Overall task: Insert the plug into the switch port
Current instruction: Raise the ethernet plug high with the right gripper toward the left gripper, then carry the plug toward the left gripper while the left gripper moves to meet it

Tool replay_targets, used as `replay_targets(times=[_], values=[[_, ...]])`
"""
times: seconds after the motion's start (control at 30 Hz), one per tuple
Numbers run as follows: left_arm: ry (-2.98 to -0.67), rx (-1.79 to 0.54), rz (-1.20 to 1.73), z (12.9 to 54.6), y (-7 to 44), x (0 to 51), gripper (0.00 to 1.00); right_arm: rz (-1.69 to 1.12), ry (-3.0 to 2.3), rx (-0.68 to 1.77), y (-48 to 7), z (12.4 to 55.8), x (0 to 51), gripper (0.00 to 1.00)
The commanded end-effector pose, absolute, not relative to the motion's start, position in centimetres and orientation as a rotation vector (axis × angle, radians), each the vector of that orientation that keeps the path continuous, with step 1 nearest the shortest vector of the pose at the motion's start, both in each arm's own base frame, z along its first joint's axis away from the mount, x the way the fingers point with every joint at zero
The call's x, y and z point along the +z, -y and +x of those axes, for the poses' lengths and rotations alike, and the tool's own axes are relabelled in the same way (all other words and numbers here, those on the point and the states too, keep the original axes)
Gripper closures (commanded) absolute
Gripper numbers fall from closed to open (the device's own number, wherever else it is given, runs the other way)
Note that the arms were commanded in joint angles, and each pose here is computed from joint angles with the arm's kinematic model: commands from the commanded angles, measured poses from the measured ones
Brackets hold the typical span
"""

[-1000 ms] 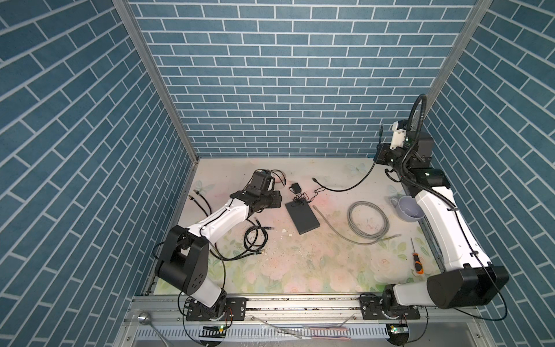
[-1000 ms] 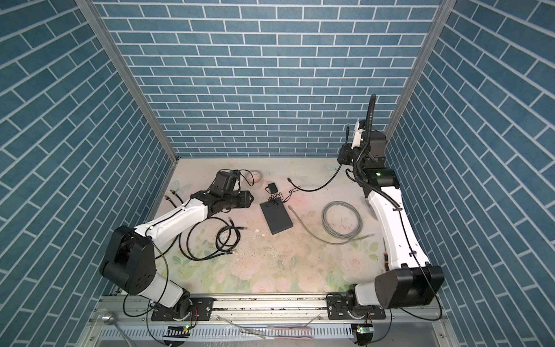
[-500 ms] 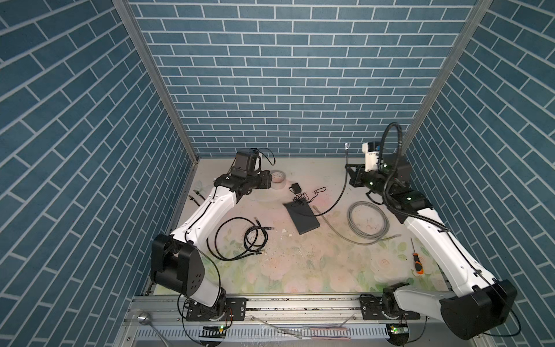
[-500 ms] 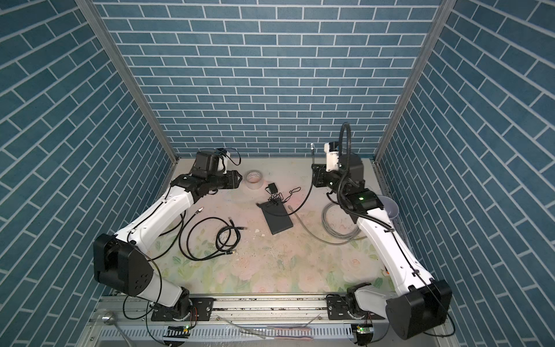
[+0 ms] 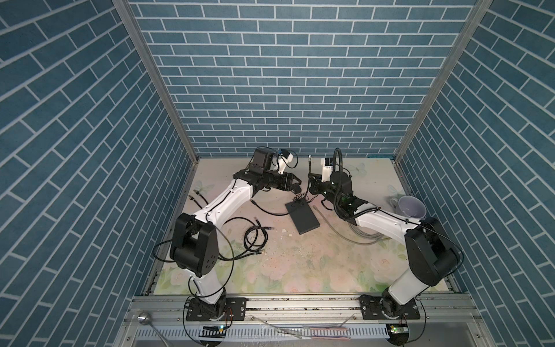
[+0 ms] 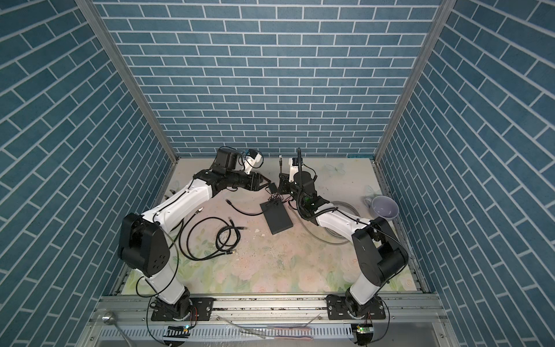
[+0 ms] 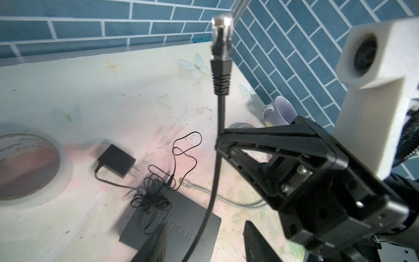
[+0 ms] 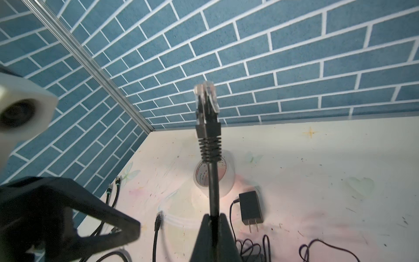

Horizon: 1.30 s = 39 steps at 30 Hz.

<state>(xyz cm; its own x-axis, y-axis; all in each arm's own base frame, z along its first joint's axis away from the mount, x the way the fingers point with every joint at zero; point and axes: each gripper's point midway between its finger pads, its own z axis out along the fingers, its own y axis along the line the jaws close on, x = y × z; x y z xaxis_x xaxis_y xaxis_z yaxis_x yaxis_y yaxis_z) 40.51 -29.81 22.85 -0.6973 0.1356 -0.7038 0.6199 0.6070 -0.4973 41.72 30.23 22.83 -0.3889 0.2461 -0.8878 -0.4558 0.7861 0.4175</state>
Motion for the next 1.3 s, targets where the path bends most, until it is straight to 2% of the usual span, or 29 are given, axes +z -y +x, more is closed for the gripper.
replay_targets(times=[0.0, 0.13, 0.37, 0.6, 0.83, 1.07, 1.13, 1.27], values=[[-2.106, -1.047, 0.553, 42.6, 31.3, 24.7, 0.45, -0.12, -1.645, 0.815, -30.2, 42.0, 24.8, 1.0], [-2.046, -1.048, 0.504, 44.9, 31.2, 24.3, 0.47, -0.149, -1.651, 0.845, -31.1, 41.9, 23.9, 1.0], [-1.967, -1.107, 0.539, 46.7, 32.6, 23.7, 0.48, -0.166, -1.669, 0.876, -32.0, 41.5, 22.9, 1.0], [-1.884, -1.25, 0.556, 46.9, 34.1, 24.9, 0.51, -0.16, -1.7, 0.878, -32.5, 41.6, 22.1, 1.0], [-1.912, -1.215, 0.556, 46.9, 33.7, 24.5, 0.55, -0.151, -1.748, 0.845, -32.6, 42.0, 21.2, 1.0], [-1.956, -1.221, 0.551, 47.3, 34.0, 23.2, 0.88, -0.152, -1.755, 0.851, -33.2, 41.4, 21.4, 1.0], [-1.961, -1.207, 0.582, 47.1, 33.7, 23.1, 0.93, -0.163, -1.789, 0.836, -33.0, 41.1, 21.0, 0.92], [-1.98, -1.227, 0.688, 46.3, 33.1, 22.1, 0.97, -0.267, -1.865, 0.738, -31.4, 39.4, 20.1, 0.64]])
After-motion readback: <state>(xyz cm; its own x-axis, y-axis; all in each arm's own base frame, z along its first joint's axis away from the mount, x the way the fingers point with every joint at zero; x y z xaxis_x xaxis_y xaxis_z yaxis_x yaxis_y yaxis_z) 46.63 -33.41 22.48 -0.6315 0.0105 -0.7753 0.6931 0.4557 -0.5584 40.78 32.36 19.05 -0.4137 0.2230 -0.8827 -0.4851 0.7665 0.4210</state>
